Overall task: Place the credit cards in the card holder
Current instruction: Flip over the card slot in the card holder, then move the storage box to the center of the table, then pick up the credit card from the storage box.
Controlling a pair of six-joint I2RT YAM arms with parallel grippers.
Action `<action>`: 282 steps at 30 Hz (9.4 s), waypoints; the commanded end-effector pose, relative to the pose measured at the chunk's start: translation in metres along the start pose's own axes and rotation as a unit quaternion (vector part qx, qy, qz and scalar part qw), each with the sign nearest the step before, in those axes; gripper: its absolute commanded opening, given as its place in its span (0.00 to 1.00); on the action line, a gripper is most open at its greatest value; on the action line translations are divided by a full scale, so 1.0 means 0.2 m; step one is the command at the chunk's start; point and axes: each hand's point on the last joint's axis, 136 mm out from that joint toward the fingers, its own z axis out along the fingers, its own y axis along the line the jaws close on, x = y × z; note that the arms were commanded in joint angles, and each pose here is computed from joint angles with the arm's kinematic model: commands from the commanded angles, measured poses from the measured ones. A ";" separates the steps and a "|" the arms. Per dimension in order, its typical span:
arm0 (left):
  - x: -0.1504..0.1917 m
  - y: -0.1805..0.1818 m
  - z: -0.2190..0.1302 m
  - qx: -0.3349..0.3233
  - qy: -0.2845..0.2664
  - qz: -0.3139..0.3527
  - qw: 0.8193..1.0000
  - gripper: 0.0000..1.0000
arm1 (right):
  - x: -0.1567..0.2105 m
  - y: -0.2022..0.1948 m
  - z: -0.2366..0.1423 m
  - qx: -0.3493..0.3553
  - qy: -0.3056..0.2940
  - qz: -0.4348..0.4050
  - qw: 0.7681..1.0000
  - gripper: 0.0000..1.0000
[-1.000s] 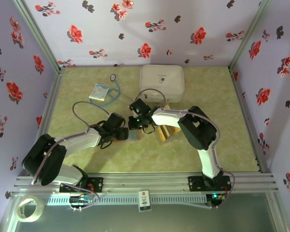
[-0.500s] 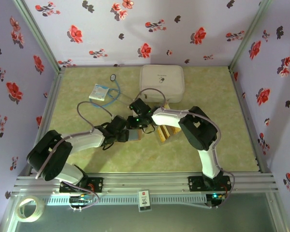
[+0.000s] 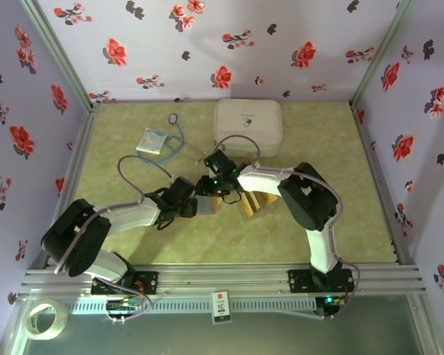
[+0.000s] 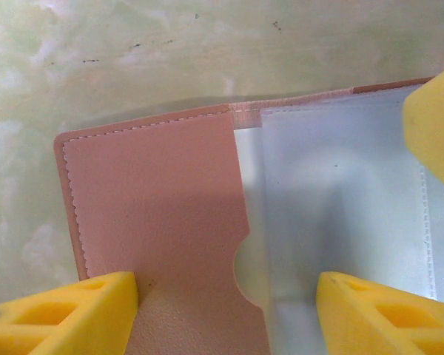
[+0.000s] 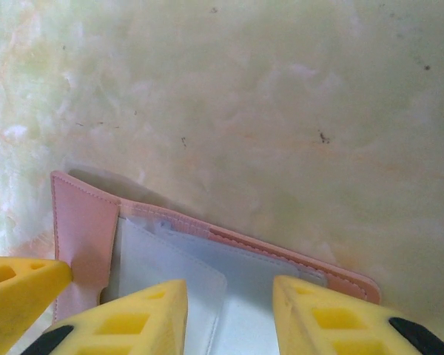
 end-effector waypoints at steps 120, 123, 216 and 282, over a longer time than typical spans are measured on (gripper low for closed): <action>-0.17 0.25 -0.29 0.001 -0.060 -0.137 0.989 1.00 | 0.32 -0.18 -0.62 0.176 -0.022 -0.118 0.977 0.25; -0.17 0.24 -0.28 0.001 -0.056 -0.136 0.989 1.00 | 0.42 -0.18 -0.58 0.166 -0.016 -0.117 0.979 0.25; -0.16 0.32 -0.31 -0.012 -0.065 -0.148 0.987 1.00 | -0.33 -0.53 -0.50 0.402 0.036 -0.235 0.884 0.27; -0.22 0.31 -0.32 -0.028 -0.037 -0.129 0.991 1.00 | -0.36 0.03 -0.80 0.105 -0.093 -0.138 0.980 0.00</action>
